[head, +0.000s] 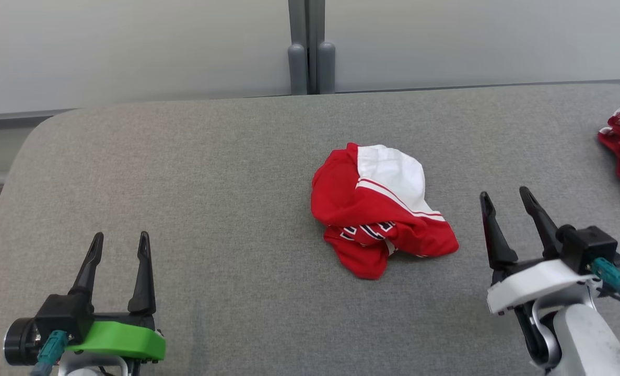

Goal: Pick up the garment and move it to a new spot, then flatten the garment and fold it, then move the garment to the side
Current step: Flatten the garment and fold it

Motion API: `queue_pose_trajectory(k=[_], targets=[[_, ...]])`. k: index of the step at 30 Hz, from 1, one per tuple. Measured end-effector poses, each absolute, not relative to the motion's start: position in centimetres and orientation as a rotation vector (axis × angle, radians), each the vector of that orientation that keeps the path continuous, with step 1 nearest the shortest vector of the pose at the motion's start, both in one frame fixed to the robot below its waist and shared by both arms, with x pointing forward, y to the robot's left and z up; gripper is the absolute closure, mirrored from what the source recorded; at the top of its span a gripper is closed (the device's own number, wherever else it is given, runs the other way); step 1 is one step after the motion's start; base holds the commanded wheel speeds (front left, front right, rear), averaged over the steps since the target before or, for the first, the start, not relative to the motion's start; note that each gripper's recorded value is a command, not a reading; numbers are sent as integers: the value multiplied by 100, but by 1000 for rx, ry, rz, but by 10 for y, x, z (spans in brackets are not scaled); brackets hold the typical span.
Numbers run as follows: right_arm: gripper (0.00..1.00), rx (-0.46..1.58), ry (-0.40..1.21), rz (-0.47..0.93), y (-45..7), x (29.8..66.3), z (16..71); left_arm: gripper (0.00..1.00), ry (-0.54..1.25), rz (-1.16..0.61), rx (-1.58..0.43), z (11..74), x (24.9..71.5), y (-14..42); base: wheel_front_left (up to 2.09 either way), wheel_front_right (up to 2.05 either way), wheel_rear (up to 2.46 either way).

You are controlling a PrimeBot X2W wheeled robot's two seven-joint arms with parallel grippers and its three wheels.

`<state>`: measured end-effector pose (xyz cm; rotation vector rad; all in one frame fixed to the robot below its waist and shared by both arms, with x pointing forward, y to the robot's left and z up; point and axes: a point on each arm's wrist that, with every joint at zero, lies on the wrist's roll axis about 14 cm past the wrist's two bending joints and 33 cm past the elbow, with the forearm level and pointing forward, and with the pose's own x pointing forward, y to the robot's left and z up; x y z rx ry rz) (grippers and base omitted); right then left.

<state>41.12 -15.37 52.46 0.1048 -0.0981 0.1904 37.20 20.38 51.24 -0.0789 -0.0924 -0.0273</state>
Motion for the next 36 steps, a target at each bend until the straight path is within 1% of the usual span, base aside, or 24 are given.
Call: queue_pose_trajectory(k=[6,11,14,18,24,26,27,31,36], targets=[[0,61,-31,237,-142,445,512,0,-87,-23,-81,510,381,203,0,0,0],[0,40,87,257,-135,464,475,0,-83,-16,-81,509,388,203,0,0,0],[0,47,166,262,-131,466,447,0,-80,-10,-78,508,391,204,0,0,0],[0,58,273,272,-123,460,409,0,-64,9,-79,502,390,208,0,0,0],[0,86,370,276,-116,448,376,0,-45,33,-77,496,388,216,0,0,0],[91,98,384,278,-114,446,373,0,-45,36,-78,496,388,217,0,0,0],[100,111,388,276,-113,446,372,0,-46,35,-79,496,388,216,0,0,0],[100,124,391,283,-110,446,373,0,-47,28,-79,496,390,214,0,0,0],[100,93,362,251,-132,456,384,0,-57,24,-82,500,391,213,0,0,0]])
